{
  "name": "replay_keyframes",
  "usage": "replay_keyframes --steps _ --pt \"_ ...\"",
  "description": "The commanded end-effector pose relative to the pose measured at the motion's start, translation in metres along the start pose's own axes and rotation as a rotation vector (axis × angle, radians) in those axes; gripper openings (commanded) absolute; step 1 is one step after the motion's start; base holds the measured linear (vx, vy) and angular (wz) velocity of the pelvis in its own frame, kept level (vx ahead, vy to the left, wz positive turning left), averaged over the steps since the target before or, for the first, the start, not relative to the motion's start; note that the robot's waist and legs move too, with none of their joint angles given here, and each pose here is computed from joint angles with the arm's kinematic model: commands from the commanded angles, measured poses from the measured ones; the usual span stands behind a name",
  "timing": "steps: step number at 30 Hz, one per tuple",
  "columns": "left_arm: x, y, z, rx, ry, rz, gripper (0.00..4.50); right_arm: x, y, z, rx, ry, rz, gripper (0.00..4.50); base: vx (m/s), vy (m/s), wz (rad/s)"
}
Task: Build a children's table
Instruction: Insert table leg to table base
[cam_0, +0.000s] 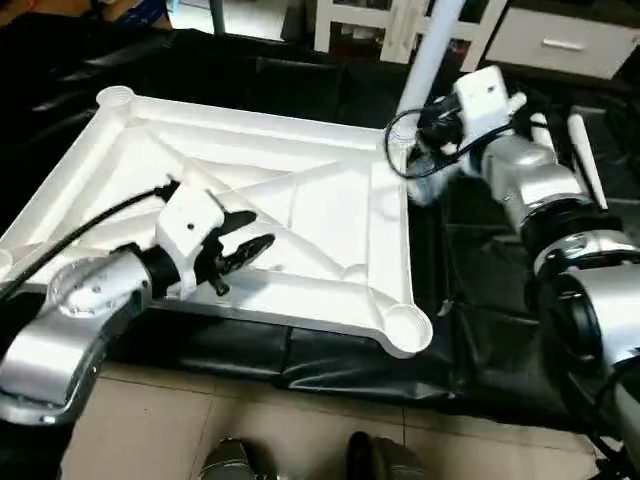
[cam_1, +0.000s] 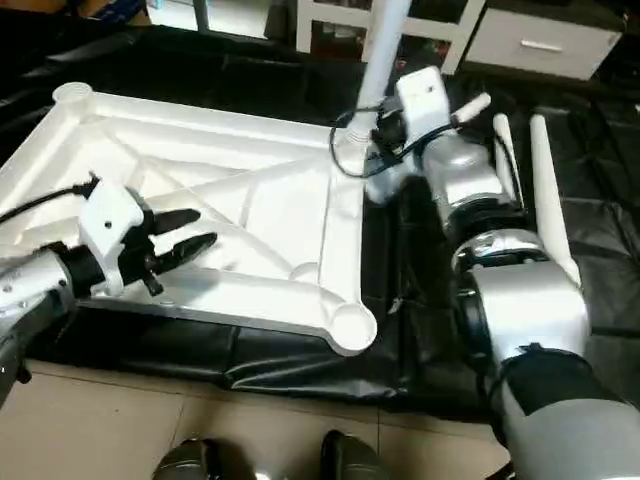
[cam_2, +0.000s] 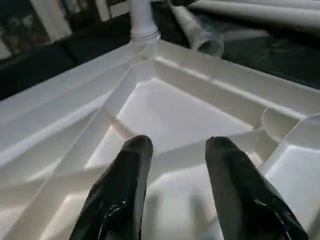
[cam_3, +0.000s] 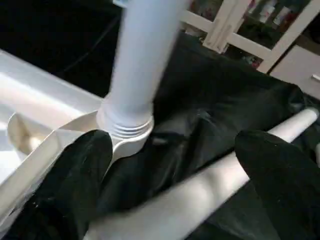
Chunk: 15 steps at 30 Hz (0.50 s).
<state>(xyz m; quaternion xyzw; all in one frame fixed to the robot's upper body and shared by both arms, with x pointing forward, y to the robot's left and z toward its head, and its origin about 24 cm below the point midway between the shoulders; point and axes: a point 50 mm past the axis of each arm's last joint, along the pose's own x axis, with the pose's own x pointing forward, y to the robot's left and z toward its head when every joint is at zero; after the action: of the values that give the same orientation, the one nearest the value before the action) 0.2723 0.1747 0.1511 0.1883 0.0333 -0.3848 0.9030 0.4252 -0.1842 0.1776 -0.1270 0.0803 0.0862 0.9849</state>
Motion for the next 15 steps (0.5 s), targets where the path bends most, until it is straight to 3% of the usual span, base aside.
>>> replay_keyframes --steps 1,8,10,12,15 --pt "0.001 -0.003 -0.003 0.011 0.021 -0.052 2.05 -0.003 -0.008 -0.002 0.042 -0.006 0.001 4.38 0.0 0.0 0.0" --pt "0.006 0.002 0.002 0.015 -0.005 -0.033 2.05 -0.008 -0.016 -0.013 0.089 -0.008 0.003 4.38 0.0 0.0 0.0" --pt "0.007 0.003 0.002 0.012 -0.01 -0.017 2.05 -0.009 -0.018 -0.016 0.134 -0.001 -0.011 4.38 0.0 0.0 0.0" --pt "0.013 0.005 0.003 -0.023 -0.049 0.069 2.05 -0.01 -0.017 -0.031 0.27 0.057 -0.035 4.38 0.0 0.0 0.0" --pt "0.016 0.003 0.001 -0.039 -0.064 0.094 2.05 -0.008 -0.011 -0.035 0.322 0.082 -0.037 4.38 0.0 0.0 0.0"
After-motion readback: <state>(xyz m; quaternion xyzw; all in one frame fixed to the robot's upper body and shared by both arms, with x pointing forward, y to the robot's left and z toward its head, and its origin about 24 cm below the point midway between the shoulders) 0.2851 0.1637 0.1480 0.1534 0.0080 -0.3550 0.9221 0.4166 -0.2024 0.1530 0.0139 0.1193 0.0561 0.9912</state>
